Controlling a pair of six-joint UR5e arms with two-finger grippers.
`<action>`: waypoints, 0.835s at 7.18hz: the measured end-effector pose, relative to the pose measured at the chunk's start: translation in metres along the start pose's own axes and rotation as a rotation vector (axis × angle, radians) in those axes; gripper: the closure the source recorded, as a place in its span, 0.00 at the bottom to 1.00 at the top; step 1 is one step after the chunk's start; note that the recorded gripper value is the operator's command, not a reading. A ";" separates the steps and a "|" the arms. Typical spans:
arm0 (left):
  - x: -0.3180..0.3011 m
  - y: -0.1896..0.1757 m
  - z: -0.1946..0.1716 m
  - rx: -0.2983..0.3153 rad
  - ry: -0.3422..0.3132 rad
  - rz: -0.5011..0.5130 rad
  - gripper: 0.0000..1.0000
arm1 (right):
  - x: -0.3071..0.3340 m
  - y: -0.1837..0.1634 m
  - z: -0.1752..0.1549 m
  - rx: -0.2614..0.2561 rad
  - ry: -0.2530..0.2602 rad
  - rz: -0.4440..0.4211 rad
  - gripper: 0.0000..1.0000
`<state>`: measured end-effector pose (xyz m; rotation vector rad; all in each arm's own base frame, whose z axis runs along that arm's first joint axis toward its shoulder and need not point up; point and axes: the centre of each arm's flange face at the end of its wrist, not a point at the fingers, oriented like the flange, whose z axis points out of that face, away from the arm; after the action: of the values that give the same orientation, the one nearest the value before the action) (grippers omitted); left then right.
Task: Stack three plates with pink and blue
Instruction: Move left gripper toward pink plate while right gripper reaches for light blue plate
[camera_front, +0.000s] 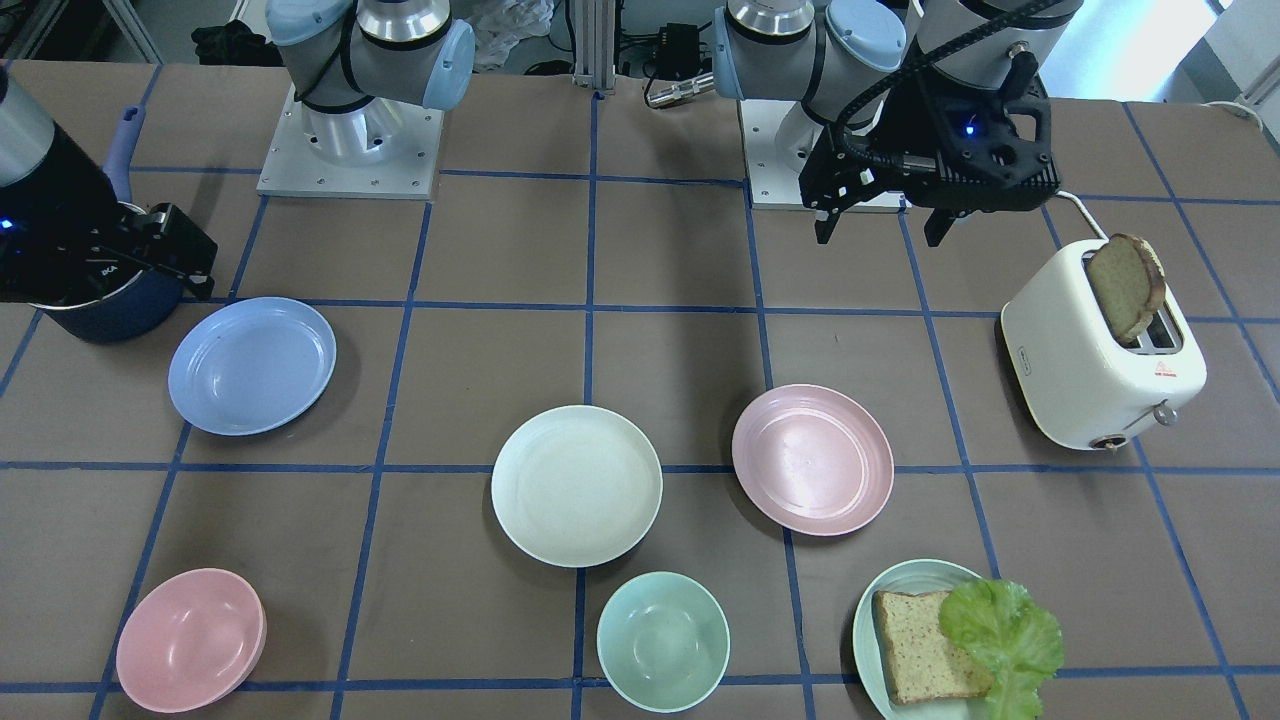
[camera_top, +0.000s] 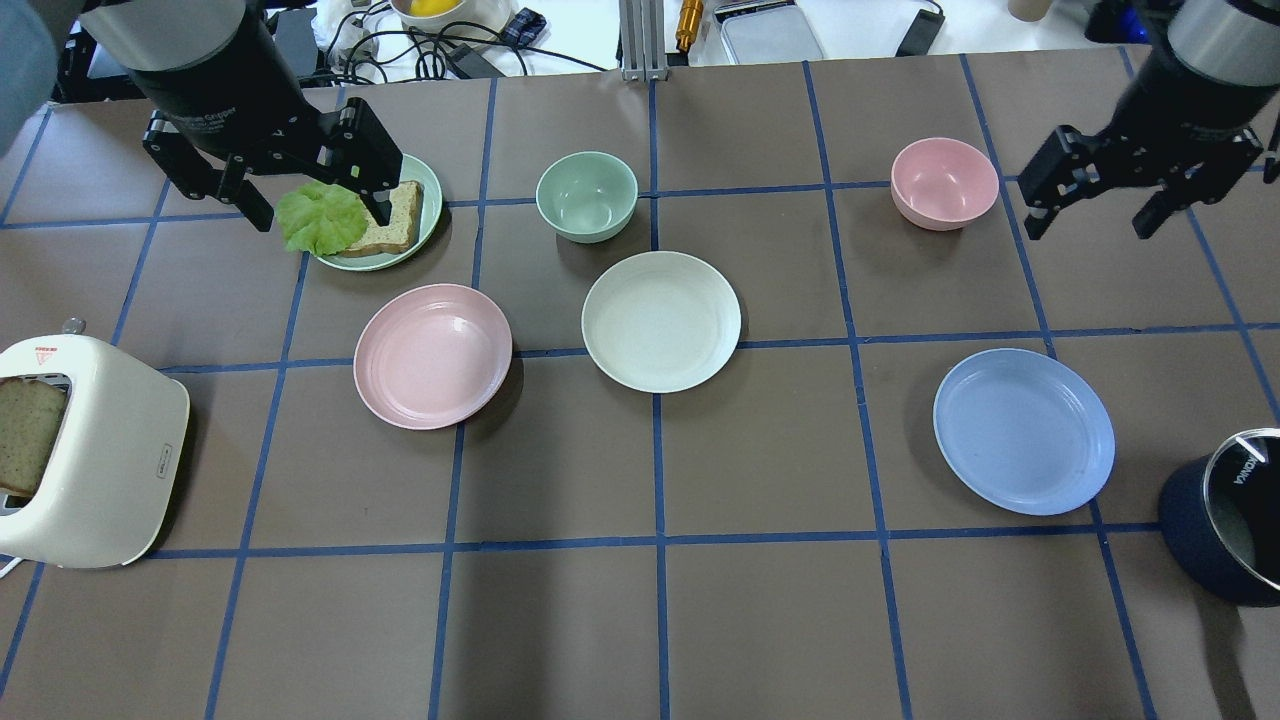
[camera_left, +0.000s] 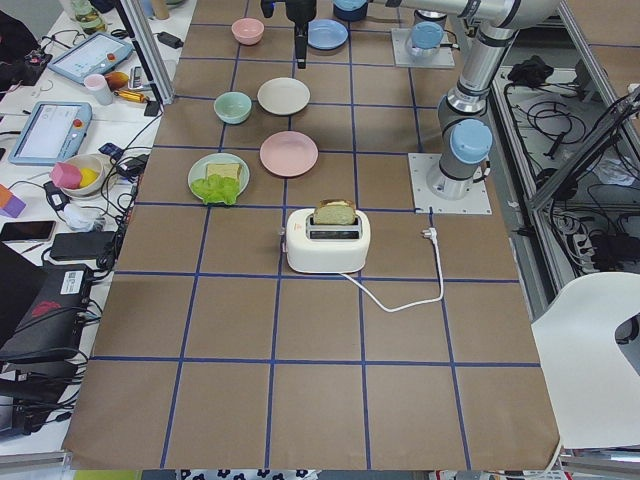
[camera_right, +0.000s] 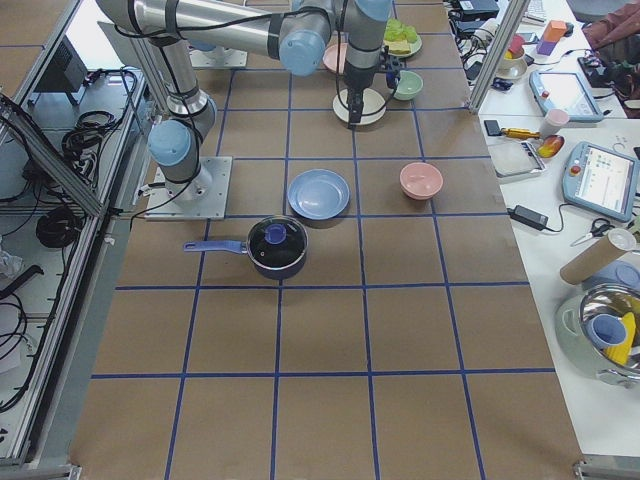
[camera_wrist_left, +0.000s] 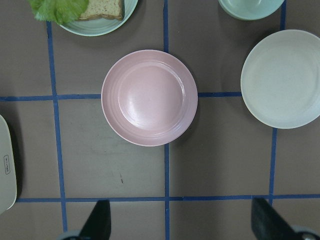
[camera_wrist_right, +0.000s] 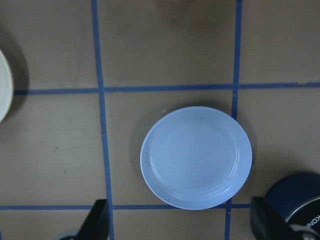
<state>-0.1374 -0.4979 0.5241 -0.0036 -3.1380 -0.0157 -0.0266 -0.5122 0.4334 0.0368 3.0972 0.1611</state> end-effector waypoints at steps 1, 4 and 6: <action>0.000 -0.007 0.012 -0.022 0.001 0.004 0.00 | 0.039 0.009 0.038 -0.047 -0.029 0.004 0.00; 0.000 -0.023 0.035 -0.064 0.000 0.005 0.00 | 0.121 0.027 0.125 -0.021 -0.047 -0.013 0.00; 0.000 -0.030 0.057 -0.095 0.001 0.007 0.00 | 0.136 0.020 0.169 -0.014 -0.050 -0.074 0.00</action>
<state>-0.1380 -0.5275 0.4673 -0.0149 -3.1331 -0.1653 -0.1553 -0.4715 0.2623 -0.0733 3.0420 0.1768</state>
